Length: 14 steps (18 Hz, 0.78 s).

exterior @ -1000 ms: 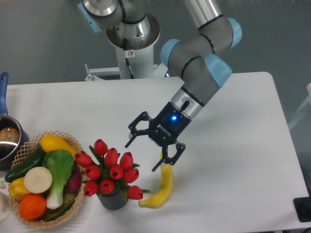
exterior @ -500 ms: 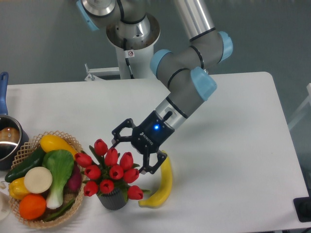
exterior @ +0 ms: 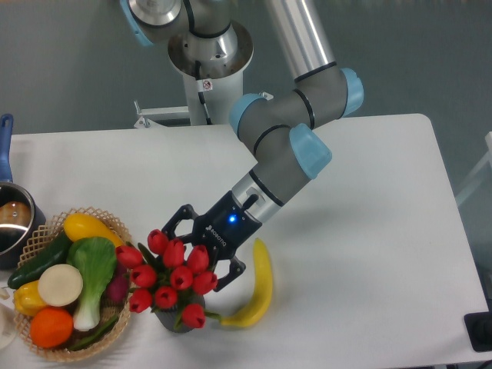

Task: Pick up the flowers from the vase
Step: 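Close the gripper around the tulip stems, then lift the tulip bunch up out of the grey vase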

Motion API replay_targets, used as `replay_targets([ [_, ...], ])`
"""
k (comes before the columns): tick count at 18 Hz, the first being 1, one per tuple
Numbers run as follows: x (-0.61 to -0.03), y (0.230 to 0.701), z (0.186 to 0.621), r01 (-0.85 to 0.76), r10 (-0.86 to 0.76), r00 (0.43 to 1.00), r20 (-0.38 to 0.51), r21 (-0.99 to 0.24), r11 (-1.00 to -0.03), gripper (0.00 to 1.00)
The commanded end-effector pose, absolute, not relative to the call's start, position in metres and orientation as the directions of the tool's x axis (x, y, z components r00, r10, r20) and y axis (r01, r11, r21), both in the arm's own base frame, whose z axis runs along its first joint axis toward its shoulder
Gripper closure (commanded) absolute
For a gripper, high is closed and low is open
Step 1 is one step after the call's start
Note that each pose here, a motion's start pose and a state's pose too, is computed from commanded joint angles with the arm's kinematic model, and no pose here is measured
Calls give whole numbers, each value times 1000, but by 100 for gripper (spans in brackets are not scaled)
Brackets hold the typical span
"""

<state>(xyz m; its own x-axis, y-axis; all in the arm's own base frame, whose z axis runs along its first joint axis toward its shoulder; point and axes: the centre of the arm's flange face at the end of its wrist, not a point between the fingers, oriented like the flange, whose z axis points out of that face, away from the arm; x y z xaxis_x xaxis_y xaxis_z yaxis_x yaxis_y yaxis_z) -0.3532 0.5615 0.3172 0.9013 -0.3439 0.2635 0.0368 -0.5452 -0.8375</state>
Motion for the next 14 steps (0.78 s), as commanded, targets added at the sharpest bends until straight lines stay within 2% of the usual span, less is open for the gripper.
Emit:
replay_targets([
  [1,-352,561,317,37,-343,901,264,-836,-547,86],
  [3,-352,559,319,35,-340,904,260,-836,-548,99],
  [14,-340,538,358,38,-342,909,239,-864,-503,100],
])
